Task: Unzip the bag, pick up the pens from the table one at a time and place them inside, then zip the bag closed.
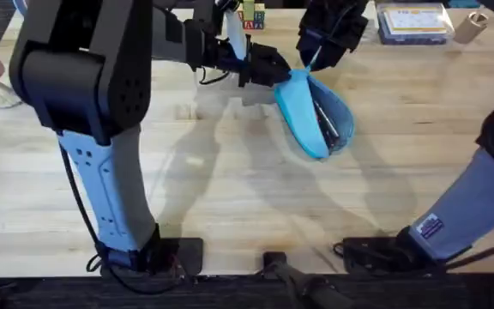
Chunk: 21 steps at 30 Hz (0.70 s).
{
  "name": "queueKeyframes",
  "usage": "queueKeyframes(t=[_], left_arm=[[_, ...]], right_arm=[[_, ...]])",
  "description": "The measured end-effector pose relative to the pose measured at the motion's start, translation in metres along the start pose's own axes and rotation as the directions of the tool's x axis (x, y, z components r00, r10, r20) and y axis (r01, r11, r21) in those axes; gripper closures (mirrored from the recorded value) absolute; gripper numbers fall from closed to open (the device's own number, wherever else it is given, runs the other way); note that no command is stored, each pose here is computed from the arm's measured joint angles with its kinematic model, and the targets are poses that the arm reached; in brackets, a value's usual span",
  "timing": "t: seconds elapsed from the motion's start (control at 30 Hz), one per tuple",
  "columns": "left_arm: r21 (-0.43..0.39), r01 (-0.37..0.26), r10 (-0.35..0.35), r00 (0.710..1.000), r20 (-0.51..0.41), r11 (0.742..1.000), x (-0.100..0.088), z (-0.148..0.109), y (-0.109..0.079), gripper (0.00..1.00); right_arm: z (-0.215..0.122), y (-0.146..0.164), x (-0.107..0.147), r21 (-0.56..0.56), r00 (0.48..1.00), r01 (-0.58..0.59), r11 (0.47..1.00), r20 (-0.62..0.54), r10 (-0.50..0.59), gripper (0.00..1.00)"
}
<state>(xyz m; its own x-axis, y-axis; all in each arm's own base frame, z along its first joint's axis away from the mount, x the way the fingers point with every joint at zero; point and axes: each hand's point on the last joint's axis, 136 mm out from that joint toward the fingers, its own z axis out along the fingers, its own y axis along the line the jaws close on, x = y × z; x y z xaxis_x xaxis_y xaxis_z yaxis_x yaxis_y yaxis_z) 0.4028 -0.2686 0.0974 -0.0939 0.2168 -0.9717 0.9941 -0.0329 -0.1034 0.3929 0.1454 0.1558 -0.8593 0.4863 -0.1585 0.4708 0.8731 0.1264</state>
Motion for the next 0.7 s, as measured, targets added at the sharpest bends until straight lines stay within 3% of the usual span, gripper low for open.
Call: queueKeyframes(t=[0.33,0.7], left_arm=[[0.003,0.000,0.000,1.000,0.001,1.000,0.000,0.000,-0.001,0.958],[0.022,0.001,-0.001,1.000,0.012,1.000,-0.003,0.003,-0.005,0.959]], right_arm=[[0.000,-0.003,0.003,0.029,0.991,0.136,0.990,0.003,-0.136,0.968],[-0.001,-0.013,0.011,0.057,0.939,0.343,0.938,-0.048,-0.340,0.968]])
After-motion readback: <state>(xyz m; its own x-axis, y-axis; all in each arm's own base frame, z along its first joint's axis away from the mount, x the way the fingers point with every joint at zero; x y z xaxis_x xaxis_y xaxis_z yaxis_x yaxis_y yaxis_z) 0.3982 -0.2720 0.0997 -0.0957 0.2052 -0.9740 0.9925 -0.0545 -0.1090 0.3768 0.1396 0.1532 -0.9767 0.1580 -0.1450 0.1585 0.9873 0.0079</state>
